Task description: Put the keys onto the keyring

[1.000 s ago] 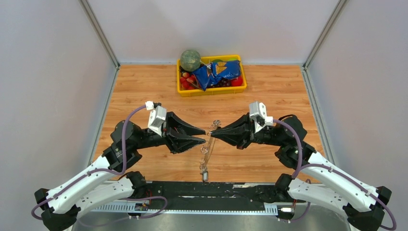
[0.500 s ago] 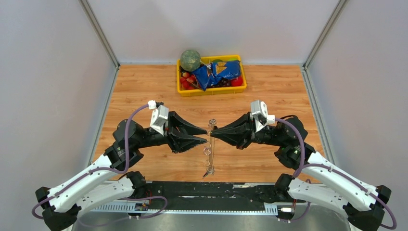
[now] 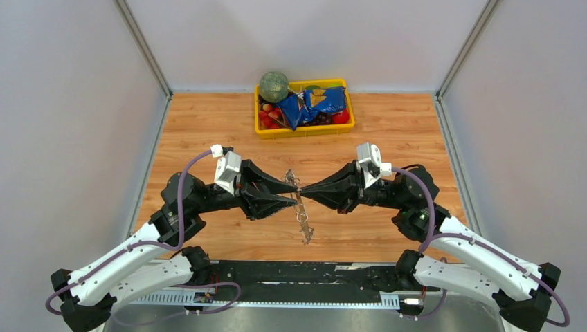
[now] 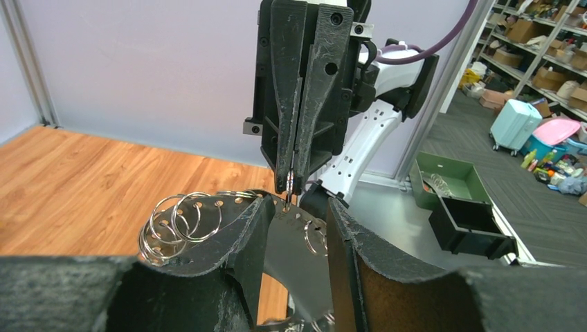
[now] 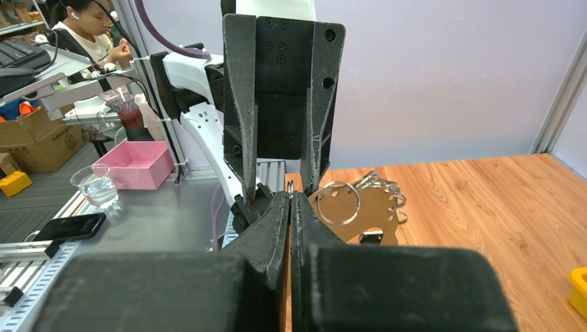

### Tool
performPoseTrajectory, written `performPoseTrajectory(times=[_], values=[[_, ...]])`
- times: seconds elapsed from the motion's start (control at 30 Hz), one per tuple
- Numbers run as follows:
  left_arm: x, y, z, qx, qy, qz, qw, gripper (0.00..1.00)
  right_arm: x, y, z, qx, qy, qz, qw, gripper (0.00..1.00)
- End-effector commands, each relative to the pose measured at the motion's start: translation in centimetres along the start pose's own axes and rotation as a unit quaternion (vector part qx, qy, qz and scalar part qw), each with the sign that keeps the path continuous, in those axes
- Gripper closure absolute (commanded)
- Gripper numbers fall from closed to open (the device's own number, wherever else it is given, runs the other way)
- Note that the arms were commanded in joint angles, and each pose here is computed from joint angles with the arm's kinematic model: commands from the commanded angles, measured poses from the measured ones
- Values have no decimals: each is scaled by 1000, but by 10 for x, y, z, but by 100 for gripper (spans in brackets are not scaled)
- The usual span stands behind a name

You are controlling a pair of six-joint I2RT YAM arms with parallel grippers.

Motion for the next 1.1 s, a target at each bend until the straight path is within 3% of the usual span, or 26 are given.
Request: performPoseTrajectory(times=[0.0,0.1,0.17,0.3,0.53,0.63,0.73,0.83,0.97,1.07], values=[[-7,21,0,-32,-14,24,999,56,9,34,6,-54,18,-26,998,100],[-7,21,0,-33,-14,25,999,59,9,33,7,-54,19,-26,998,100],[-7,21,0,-33,-14,25,999,67,9,33,7,-54,18,-26,998,100],[-7,22,0,-32,-13,26,999,98,10,35,7,-54,18,-26,998,100],[-7,23,-2,-19,-5,32,999,100,7,28,2,-26,0,-28,999,98],[-5,24,-2,0,7,35,999,100,5,23,-4,7,-19,-31,999,88],[-3,19,-5,35,23,26,999,100,5,21,-8,45,-30,-32,998,69],[0,18,-6,69,38,29,996,100,2,21,-15,84,-56,-37,994,57],[2,13,-8,129,38,29,990,100,0,19,-20,133,-61,-48,988,49],[-2,13,-9,170,22,24,985,100,-5,13,-17,189,-54,-46,979,48]])
Point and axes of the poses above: each gripper's point midway between its finger pads, its own z axis out along the fingers, its own x axis along the line the jaws close on, y = z × x, the point moved 7 cm from there along -z, back along the fingers, and after that the axes turned 1 degree about -z, right-handed, at the moved point
